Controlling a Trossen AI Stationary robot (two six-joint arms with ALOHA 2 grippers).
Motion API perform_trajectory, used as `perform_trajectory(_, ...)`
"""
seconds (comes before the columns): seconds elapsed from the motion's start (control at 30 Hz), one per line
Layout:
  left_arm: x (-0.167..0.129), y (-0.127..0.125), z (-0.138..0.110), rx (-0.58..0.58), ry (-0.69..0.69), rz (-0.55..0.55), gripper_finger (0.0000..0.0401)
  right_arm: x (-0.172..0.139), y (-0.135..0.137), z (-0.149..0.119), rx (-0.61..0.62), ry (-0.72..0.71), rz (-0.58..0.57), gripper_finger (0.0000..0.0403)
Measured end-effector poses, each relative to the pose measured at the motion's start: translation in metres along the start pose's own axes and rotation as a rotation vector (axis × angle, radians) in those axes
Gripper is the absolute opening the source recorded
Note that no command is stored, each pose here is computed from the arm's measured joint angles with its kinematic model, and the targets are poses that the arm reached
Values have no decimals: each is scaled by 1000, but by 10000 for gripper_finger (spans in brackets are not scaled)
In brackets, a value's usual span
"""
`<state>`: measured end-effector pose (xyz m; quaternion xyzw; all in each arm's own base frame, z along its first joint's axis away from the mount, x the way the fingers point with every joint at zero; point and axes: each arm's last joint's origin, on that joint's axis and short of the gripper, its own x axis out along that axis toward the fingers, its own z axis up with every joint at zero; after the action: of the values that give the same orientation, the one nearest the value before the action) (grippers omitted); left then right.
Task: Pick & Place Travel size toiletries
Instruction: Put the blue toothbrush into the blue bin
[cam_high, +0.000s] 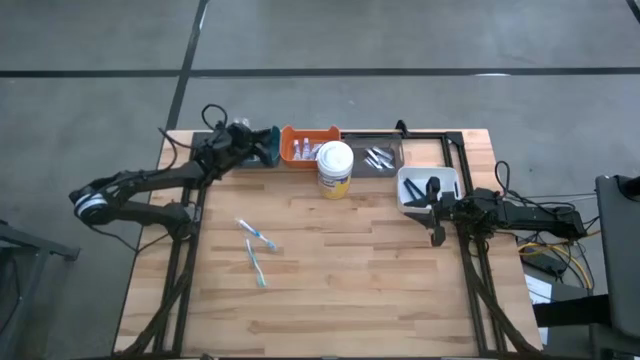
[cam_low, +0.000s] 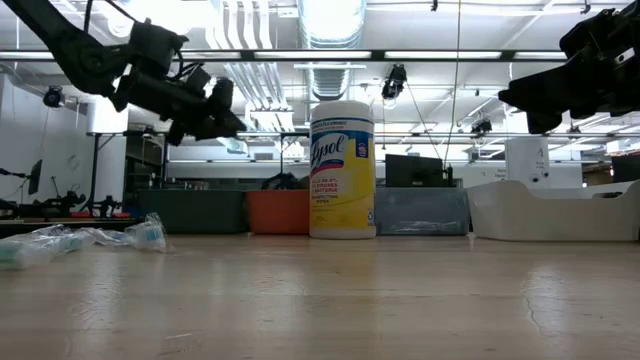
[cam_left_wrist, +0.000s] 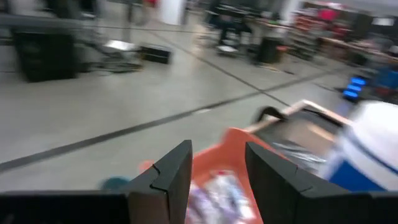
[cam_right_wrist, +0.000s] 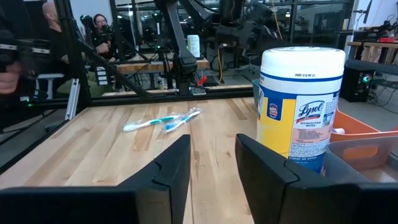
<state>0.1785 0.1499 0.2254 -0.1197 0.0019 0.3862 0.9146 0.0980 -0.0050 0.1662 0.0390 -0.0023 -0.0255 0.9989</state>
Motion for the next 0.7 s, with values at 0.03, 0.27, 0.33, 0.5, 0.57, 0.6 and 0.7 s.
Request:
perform_trajectory(0.03, 0, -3, 0, 4, 7, -38, 154, 0, 0, 0, -1, 0, 0, 119)
perform_trajectory(0.27, -4, -33, -4, 133, 32, -238, 153, 0, 0, 0, -1, 0, 0, 118)
perform_trajectory(0.33, -6, -44, -5, 190, 33, -284, 154, 0, 0, 0, 0, 0, 0, 120)
perform_trajectory(0.5, -12, -71, -10, 310, 111, -389, 154, 0, 0, 0, 0, -1, 0, 126)
perform_trajectory(0.57, -15, -80, -11, 344, 169, -422, 154, 0, 0, 0, -2, -1, 0, 128)
perform_trajectory(0.6, -16, -85, -12, 357, 204, -436, 153, 0, 0, 0, 0, 0, 0, 128)
perform_trajectory(0.7, -21, -97, -10, 392, 303, -461, 154, 0, 0, 0, -2, 0, 0, 130)
